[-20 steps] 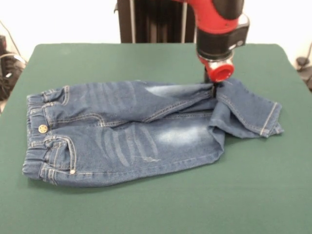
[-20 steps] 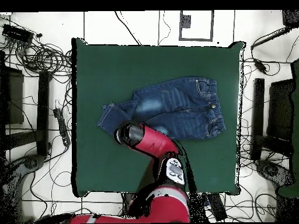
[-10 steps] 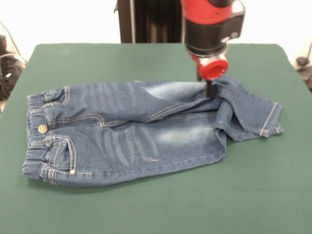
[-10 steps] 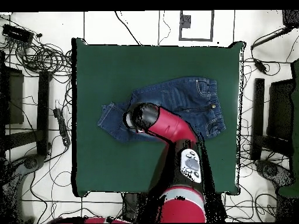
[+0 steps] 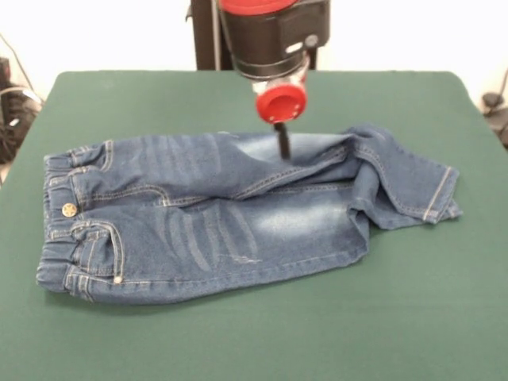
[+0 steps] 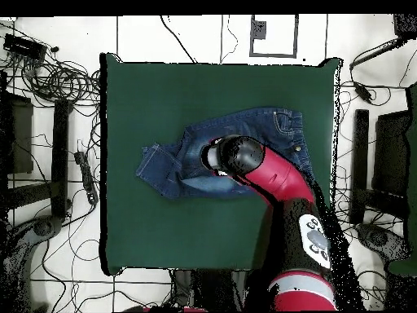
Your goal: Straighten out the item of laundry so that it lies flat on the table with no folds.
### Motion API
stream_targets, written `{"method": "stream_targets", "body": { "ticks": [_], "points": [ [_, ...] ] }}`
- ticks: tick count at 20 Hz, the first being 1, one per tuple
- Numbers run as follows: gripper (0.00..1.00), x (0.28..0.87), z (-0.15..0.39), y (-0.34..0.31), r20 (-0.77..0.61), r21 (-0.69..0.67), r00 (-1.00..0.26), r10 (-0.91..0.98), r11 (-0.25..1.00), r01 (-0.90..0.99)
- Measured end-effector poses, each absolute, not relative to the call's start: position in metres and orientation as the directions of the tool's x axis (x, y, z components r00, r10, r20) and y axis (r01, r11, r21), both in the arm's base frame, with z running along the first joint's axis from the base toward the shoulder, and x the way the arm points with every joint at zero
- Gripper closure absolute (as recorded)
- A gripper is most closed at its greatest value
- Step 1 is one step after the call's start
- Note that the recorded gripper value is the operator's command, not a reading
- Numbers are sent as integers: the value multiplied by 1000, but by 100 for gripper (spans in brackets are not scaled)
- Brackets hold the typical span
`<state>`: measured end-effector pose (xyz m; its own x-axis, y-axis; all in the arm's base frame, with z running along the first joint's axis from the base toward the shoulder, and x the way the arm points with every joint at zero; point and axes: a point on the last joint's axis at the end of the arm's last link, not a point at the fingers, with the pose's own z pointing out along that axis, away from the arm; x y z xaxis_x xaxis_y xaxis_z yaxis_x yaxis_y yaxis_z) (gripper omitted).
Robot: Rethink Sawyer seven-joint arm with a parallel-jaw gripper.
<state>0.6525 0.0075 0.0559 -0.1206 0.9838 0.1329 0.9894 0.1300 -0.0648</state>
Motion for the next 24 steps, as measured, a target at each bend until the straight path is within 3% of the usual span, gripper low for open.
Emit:
{"method": "stream_targets", "body": {
  "ticks": [10,24],
  "points": [
    [0,687,46,29,-49,6,-290,956,290,957],
    [0,755,-6,65,-102,43,-386,917,391,919]
  ]
}}
